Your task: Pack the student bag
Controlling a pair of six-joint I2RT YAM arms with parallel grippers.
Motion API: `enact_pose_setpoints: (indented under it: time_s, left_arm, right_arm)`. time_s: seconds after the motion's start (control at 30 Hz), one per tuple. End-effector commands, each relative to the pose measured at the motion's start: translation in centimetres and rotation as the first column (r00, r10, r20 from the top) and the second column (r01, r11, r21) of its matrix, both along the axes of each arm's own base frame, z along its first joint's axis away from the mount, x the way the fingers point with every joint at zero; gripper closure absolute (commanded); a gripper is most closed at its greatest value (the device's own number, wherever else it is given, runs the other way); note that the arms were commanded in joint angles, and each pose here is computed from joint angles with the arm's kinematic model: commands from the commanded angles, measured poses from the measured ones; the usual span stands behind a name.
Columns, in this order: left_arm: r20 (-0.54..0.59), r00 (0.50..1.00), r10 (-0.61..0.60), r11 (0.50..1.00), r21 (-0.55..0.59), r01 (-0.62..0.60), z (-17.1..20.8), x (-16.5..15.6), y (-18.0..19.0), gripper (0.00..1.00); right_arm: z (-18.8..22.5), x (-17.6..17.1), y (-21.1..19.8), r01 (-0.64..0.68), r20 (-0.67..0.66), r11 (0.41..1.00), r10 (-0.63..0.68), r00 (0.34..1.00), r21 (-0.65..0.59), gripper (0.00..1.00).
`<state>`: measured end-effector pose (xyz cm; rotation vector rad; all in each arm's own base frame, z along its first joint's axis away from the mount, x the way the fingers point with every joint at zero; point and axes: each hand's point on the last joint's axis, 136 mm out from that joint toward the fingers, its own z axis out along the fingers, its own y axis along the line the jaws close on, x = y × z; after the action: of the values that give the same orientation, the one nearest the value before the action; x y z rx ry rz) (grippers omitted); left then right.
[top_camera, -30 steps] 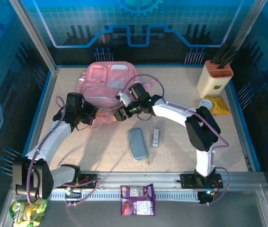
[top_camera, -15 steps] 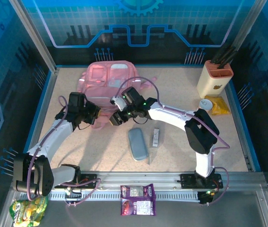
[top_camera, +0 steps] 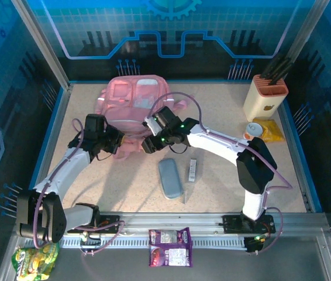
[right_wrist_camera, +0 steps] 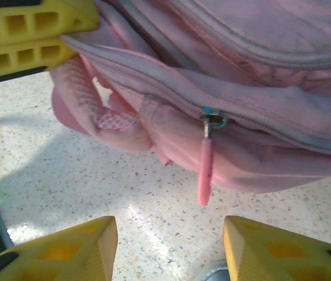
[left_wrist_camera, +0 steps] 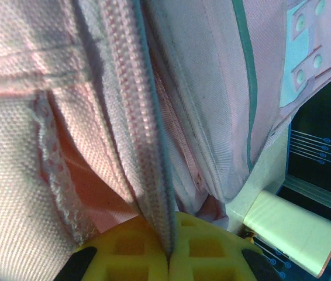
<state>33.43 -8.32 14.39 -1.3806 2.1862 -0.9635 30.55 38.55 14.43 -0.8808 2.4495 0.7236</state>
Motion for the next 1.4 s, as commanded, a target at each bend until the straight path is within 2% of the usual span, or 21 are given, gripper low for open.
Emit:
enact_pose_setpoints:
  time_s: [0.0, 0.2, 0.43, 0.63, 0.73, 0.83, 0.93, 1.0, 1.1, 1.23, 1.3, 1.37]
  left_arm:
    - [0.132, 0.991, -0.025, 0.999, -0.037, 0.030, 3.0, 1.7, -1.0, 1.00]
    - [0.134, 0.991, -0.028, 0.999, -0.037, 0.033, 3.2, 1.8, -1.2, 1.00]
    - [0.132, 0.991, -0.032, 0.999, -0.033, 0.036, 3.2, 1.9, -1.2, 1.00]
    - [0.124, 0.992, -0.024, 0.999, -0.030, 0.028, 3.0, 1.8, -1.1, 1.00]
    - [0.128, 0.992, -0.023, 0.999, -0.023, 0.026, 3.1, 1.8, -1.0, 1.00]
    - [0.132, 0.991, -0.018, 1.000, -0.015, 0.020, 3.3, 1.8, -0.7, 1.00]
    - [0.127, 0.992, -0.005, 1.000, 0.009, 0.004, 3.2, 1.6, -0.1, 1.00]
    - [0.130, 0.992, 0.001, 1.000, 0.003, -0.002, 3.0, 1.5, -0.1, 1.00]
    - [0.130, 0.991, 0.029, 0.999, -0.033, -0.025, 2.4, 1.5, -0.2, 1.00]
    - [0.102, 0.993, 0.066, 0.998, -0.016, -0.065, 1.7, 1.1, 1.0, 1.00]
    - [0.102, 0.991, 0.092, 0.996, 0.003, -0.093, 1.6, 0.7, 2.1, 1.00]
    - [0.089, 0.989, 0.115, 0.992, 0.036, -0.119, 1.5, 0.2, 3.3, 1.00]
  right_arm:
    - [-0.3, 1.2, 0.3, 0.002, 0.030, 0.999, 0.000, 1.000, -0.050, 0.54]
    - [-0.8, 2.6, 1.5, -0.003, 0.030, 0.999, 0.004, 1.000, -0.042, 0.55]
    - [-2.4, 3.7, 1.8, 0.004, 0.007, 0.998, -0.003, 1.000, -0.059, 0.63]
    - [-3.3, 3.9, 1.3, 0.006, 0.022, 0.995, -0.004, 1.000, -0.096, 0.82]
    - [-3.3, 4.1, 0.5, 0.022, 0.054, 0.991, -0.015, 0.998, -0.132, 0.88]
    - [-2.4, 3.9, 0.1, 0.022, 0.082, 0.988, -0.010, 0.997, -0.150, 1.00]
    - [0.5, 2.2, -0.1, 0.032, 0.116, 0.988, -0.015, 0.993, -0.150, 1.00]
    - [2.6, 0.4, 0.2, 0.046, 0.066, 0.992, -0.038, 0.997, -0.114, 1.00]
    - [2.5, -1.0, -1.0, 0.136, 0.043, 0.973, -0.130, 0.991, -0.189, 1.00]
    - [0.0, 0.9, -5.9, 0.279, 0.060, 0.896, -0.276, 0.959, -0.345, 1.00]
    - [0.1, 1.8, -7.8, 0.324, 0.068, 0.878, -0.322, 0.944, -0.351, 1.00]
    - [0.6, 2.7, -9.5, 0.360, 0.136, 0.854, -0.333, 0.933, -0.375, 1.00]
